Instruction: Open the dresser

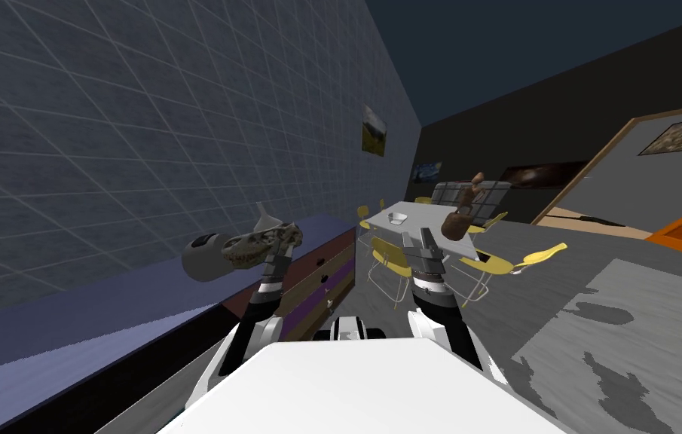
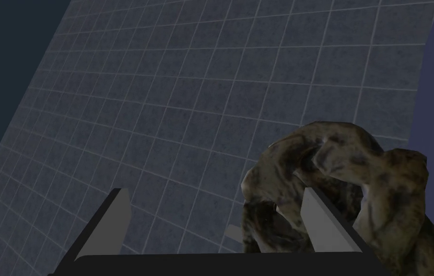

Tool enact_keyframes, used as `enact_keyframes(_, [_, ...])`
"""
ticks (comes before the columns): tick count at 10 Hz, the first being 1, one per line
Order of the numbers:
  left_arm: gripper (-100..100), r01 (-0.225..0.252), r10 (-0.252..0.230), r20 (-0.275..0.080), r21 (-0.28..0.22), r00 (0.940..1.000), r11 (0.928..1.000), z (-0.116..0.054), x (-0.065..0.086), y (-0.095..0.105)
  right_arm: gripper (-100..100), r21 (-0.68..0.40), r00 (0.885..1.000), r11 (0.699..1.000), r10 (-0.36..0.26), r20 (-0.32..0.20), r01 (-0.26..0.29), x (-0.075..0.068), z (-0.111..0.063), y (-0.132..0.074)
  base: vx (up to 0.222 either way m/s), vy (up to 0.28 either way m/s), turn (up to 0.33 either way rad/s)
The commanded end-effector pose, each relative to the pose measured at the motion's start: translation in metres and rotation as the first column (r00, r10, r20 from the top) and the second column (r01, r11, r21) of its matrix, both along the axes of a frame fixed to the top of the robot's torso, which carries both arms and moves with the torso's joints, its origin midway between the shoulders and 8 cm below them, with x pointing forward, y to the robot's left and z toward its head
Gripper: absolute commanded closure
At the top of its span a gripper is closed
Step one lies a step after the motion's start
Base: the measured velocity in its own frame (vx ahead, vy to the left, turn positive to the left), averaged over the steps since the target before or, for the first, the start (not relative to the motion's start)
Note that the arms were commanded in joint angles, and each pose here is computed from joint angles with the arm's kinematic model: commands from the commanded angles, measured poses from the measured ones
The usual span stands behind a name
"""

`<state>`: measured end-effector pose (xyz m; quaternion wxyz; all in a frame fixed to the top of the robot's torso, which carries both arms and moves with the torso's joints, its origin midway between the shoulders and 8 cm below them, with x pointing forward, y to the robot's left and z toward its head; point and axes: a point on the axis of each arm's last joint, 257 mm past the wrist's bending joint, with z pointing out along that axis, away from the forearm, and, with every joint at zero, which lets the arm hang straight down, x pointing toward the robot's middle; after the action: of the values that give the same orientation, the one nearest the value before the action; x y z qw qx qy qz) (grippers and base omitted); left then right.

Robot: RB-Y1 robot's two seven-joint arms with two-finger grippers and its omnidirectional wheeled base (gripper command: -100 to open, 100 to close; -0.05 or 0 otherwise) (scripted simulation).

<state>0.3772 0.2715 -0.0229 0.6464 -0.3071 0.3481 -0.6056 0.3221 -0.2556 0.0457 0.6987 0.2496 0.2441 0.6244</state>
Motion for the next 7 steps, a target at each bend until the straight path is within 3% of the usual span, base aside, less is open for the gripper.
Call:
enact_keyframes(1, [-100,-0.012,0.011,-0.056,-0.015,0.9984,0.9998,-0.026,0.01,0.01,0,0.0,1.0,1.0,0.0,0.0,0.0,0.0,0.0,0.0,0.04,-0.088,0.063])
enact_keyframes(4, [-100,-0.035,0.029,-0.129,-0.04,0.9913,0.9986,-0.059,0.022,0.027,0,0.0,1.0,1.0,0.0,0.0,0.0,0.0,0.0,0.0,0.028,-0.098,0.067])
enact_keyframes(6, [-100,-0.041,0.034,-0.145,-0.046,0.9889,0.9981,-0.066,0.025,0.031,0,0.0,1.0,1.0,0.0,0.0,0.0,0.0,0.0,0.0,0.018,-0.086,0.026])
enact_keyframes(7, [-100,-0.053,0.042,-0.176,-0.058,0.9836,0.9969,-0.081,0.029,0.039,0,0.0,1.0,1.0,0.0,0.0,0.0,0.0,0.0,0.0,0.021,-0.085,0.073])
